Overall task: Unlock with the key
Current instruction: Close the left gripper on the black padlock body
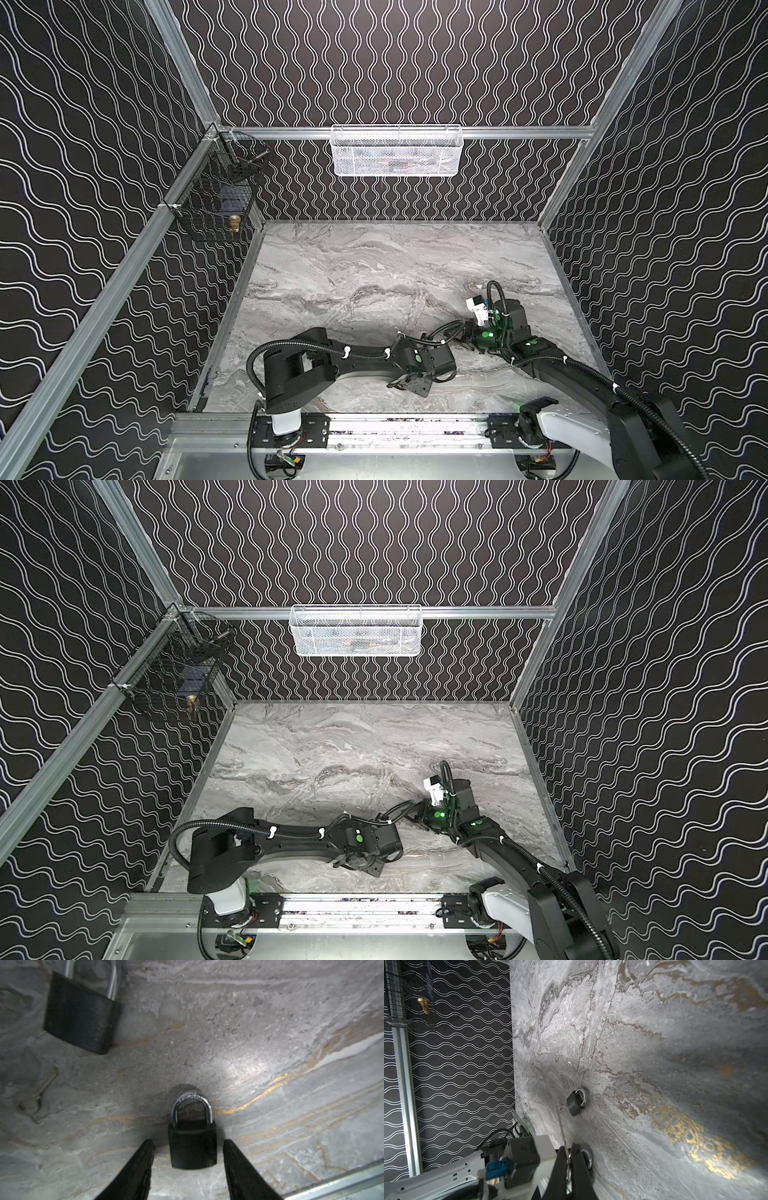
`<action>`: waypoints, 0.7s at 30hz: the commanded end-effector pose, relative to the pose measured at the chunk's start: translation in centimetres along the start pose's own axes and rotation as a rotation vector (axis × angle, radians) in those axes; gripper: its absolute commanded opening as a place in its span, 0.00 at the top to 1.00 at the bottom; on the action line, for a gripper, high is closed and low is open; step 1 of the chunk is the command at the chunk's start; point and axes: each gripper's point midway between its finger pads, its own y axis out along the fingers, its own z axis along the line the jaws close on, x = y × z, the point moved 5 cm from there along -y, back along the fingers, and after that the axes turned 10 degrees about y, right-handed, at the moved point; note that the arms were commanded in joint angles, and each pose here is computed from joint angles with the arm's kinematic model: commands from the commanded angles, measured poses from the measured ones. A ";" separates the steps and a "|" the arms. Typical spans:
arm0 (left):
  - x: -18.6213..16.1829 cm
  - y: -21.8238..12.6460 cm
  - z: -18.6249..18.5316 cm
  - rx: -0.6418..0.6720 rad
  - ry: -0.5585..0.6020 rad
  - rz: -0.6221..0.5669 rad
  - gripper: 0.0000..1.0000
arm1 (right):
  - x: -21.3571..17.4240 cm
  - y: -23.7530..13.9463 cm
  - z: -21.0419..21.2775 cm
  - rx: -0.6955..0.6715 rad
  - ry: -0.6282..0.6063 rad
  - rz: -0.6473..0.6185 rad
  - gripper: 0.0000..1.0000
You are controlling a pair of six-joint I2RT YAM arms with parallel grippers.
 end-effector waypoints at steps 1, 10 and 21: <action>0.3 0.2 -0.1 0.004 -0.020 -0.007 0.45 | 0.2 -0.1 0.4 0.032 -0.005 -0.004 1.00; -0.1 1.0 -0.2 0.039 -0.026 0.052 0.52 | 0.3 -0.1 0.4 0.043 -0.001 0.004 1.00; -0.9 1.0 0.5 0.077 -0.067 0.080 0.58 | 0.3 -0.1 -0.1 0.052 0.013 0.009 1.00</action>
